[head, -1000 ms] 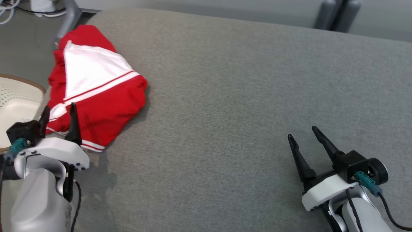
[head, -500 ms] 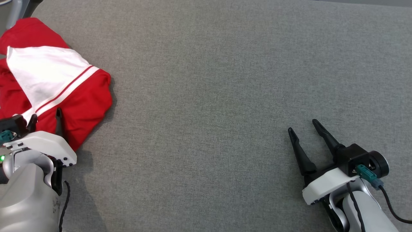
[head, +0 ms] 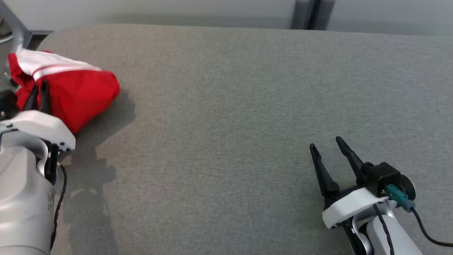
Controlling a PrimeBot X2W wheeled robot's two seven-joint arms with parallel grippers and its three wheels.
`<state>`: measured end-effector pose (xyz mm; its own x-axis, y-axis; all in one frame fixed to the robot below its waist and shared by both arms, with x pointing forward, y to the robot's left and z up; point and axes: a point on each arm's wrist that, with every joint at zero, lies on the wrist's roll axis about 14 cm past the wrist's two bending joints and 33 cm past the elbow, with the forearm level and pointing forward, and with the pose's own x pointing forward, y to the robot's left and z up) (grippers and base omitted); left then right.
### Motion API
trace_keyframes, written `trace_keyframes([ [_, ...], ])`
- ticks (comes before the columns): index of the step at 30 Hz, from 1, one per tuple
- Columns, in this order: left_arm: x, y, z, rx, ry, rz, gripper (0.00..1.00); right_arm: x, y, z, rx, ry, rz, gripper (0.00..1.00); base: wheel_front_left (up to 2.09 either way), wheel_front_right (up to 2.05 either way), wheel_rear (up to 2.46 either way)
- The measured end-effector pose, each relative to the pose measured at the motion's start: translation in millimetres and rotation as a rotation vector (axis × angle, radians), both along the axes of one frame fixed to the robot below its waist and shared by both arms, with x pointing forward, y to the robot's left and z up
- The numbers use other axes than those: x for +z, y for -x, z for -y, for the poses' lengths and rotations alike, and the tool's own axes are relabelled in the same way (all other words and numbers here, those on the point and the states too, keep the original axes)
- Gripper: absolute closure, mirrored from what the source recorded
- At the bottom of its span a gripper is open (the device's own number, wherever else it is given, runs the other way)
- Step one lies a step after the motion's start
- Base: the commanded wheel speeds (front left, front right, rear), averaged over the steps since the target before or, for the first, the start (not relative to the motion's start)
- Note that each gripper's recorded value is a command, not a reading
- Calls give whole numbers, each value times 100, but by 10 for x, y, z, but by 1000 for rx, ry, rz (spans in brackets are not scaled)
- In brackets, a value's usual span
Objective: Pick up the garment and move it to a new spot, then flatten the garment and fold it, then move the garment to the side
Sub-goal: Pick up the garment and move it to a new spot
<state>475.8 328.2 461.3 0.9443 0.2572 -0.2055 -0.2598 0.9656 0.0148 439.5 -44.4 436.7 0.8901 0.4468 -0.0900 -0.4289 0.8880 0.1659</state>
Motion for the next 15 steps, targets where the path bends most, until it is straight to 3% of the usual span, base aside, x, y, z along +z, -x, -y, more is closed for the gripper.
trace_keyframes([
  [5, 485, -339, 476, -153, -50, 134, 100, 110, 93, 188, -63, -11, 14, 0, 0, 0, 0],
  [10, 726, -564, 1450, -360, -8, 228, 100, 170, 197, 447, -140, -10, 22, 0, 0, 0, 0],
  [15, 733, -549, 2394, -577, 33, 247, 100, 203, 284, 736, -225, -6, 25, 0, 0, 0, 0],
])
